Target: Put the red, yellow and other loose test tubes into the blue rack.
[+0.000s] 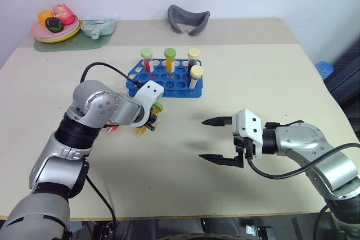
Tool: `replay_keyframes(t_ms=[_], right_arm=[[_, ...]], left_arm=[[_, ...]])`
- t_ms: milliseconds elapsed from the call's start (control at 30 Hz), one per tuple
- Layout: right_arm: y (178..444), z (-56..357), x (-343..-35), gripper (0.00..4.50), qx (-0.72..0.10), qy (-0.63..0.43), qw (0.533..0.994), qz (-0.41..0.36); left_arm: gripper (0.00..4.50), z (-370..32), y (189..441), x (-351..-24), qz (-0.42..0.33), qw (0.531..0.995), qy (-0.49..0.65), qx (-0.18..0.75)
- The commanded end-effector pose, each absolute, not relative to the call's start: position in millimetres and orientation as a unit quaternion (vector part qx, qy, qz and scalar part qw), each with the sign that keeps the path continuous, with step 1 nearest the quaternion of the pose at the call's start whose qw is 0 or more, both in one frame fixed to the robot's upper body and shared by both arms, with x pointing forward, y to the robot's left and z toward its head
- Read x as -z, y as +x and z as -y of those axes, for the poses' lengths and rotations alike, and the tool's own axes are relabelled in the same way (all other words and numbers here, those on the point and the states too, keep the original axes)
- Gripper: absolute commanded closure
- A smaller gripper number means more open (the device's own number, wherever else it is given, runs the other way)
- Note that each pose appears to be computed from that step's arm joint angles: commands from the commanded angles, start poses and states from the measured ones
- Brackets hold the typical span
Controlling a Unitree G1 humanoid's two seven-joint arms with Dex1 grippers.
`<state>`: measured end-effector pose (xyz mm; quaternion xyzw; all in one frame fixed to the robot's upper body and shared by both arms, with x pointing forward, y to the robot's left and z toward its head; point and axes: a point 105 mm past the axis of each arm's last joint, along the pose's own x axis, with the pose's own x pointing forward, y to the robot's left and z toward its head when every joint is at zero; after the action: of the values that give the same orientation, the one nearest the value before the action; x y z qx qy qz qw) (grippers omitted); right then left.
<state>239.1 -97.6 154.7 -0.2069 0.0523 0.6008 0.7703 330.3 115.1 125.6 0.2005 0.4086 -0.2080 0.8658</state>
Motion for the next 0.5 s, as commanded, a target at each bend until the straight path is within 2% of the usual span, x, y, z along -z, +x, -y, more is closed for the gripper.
replay_keyframes(t_ms=[33,67,167,267,367,500], right_arm=[[234.7,91.7,-164.3,0.00,-0.607,-0.219,0.763,-0.028],[234.7,92.1,-164.7,0.00,-0.606,-0.219,0.764,-0.027],[238.3,95.5,-169.9,0.00,-0.591,-0.216,0.777,-0.020],[250.2,96.1,-181.6,0.00,-0.557,-0.178,0.811,0.001],[259.8,94.2,-179.5,0.00,-0.524,-0.142,0.840,0.007],[269.7,96.1,-174.1,0.00,-0.491,-0.119,0.863,0.008]], left_arm=[[3.68,-123.6,333.4,-146.8,-0.368,0.886,0.204,0.195],[3.68,-122.1,332.4,-151.2,-0.358,0.890,0.200,0.202],[3.68,-112.8,327.9,-196.5,-0.211,0.932,0.168,0.244],[3.68,-126.8,328.4,-243.8,-0.016,0.963,0.178,0.201],[3.68,-114.9,338.8,-252.3,0.079,0.970,0.107,0.202],[3.68,-106.5,354.7,-239.0,0.148,0.967,0.114,0.171]])
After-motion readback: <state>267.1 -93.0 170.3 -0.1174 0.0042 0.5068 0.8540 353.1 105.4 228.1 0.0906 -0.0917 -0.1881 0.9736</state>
